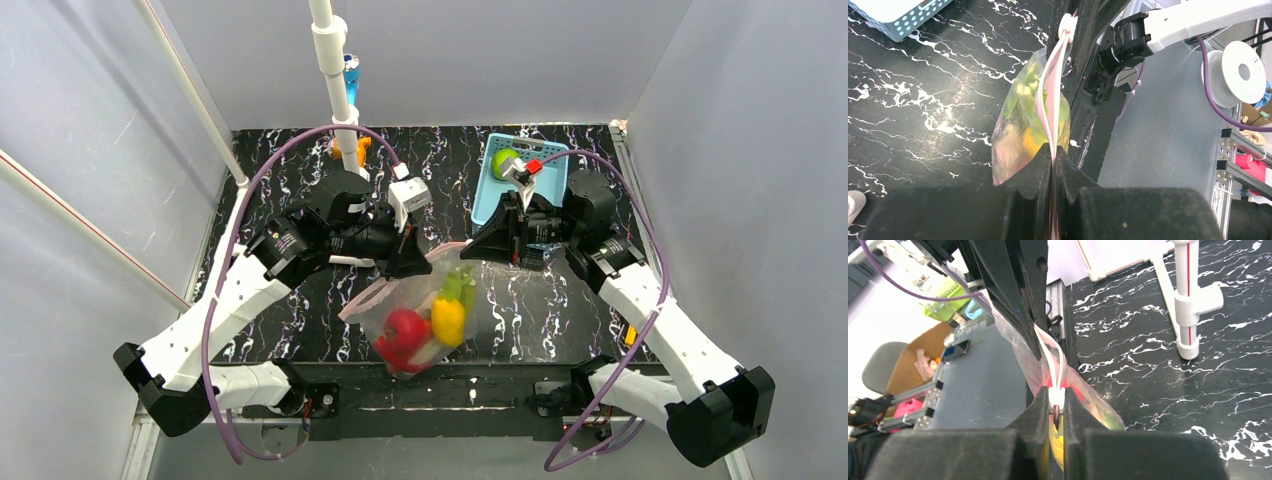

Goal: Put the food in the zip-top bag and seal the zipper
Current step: Zip the zipper food storage bag at the center of the board.

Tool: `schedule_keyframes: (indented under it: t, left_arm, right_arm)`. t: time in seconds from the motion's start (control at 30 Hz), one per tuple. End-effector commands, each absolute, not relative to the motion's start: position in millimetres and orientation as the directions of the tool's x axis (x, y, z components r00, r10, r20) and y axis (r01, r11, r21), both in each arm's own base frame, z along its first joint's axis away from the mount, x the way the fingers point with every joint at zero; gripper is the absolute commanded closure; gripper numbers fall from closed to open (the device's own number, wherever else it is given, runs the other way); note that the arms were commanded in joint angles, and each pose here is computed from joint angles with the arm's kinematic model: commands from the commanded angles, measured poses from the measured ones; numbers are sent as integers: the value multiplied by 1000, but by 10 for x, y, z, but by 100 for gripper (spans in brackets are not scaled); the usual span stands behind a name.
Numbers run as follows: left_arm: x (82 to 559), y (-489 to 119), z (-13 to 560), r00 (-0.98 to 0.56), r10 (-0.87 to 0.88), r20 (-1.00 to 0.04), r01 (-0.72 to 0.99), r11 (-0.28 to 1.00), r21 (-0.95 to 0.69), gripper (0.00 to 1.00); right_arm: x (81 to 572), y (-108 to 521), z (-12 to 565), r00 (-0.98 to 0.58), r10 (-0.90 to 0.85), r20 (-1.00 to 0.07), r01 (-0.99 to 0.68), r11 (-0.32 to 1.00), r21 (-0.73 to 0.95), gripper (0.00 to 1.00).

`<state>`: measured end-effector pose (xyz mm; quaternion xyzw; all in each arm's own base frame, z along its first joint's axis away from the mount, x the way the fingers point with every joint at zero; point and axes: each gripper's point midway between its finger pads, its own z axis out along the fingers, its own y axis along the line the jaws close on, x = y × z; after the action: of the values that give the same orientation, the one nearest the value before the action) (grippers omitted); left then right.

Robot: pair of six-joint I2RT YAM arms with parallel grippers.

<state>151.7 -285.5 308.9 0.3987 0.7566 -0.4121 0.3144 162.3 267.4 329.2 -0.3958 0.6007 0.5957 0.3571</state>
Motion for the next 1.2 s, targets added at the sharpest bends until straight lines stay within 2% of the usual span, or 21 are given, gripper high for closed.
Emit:
schedule_keyframes:
  t: [0.0,0.1,0.2,0.27,0.3,0.4,0.47,0.5,0.57,0.63,0.7,0.8,0.93,1.13,1.17]
  left_arm:
    - [1472,-2844,3300,-449,325,-832,883,304,-358,100]
    - [1475,-2856,3241,-477,387,-789,874,307,-377,86]
    - [1498,-2926,3243,-493,395,-775,867,298,-400,64]
    - [1510,-3007,3282,-498,379,-780,866,275,-419,56]
    - [1509,-3051,3299,-502,371,-781,864,261,-431,55]
    - [1520,-3121,3327,-507,361,-782,861,241,-447,67]
    - [1540,-3120,3356,-498,347,-795,866,246,-435,79]
    - [1545,-3114,3374,-491,341,-802,870,247,-427,88]
    - [1554,-3102,3418,-478,327,-815,876,249,-413,99]
    - [1549,-3095,3459,-469,309,-827,880,247,-407,100]
    - [1548,-3098,3494,-463,289,-838,882,243,-404,100]
    - [1538,-3093,3490,-467,281,-838,879,244,-409,100]
    - [1535,-3093,3473,-477,278,-834,874,248,-418,100]
    - [1518,-3087,3476,-484,274,-831,871,246,-426,100]
    - [1514,-3085,3480,-483,274,-832,871,245,-425,100]
  right_arm:
    - [1604,2675,3479,-394,-18,-919,-917,-57,395,99]
    - [1575,2652,3545,-399,-50,-916,-915,-53,401,99]
    - [1491,2634,3642,-409,-73,-909,-906,-89,415,99]
    - [1448,2628,3690,-418,-84,-904,-897,-116,426,99]
    - [1434,2627,3714,-422,-87,-902,-894,-125,430,99]
    - [1424,2627,3753,-424,-91,-901,-891,-135,433,99]
    - [1434,2631,3760,-426,-96,-900,-890,-134,436,99]
    - [1444,2633,3757,-423,-97,-901,-892,-128,433,94]
    - [1507,2638,3724,-416,-89,-905,-902,-87,423,73]
    - [1534,2642,3669,-407,-72,-910,-909,-70,412,61]
    - [1554,2657,3697,-393,-27,-919,-916,-72,394,57]
    - [1525,2673,3683,-414,4,-910,-905,-109,412,57]
    - [1523,2685,3630,-443,-2,-897,-890,-123,440,69]
    - [1510,2683,3688,-440,-10,-898,-889,-134,437,72]
    - [1508,2683,3691,-440,-12,-898,-889,-136,437,76]
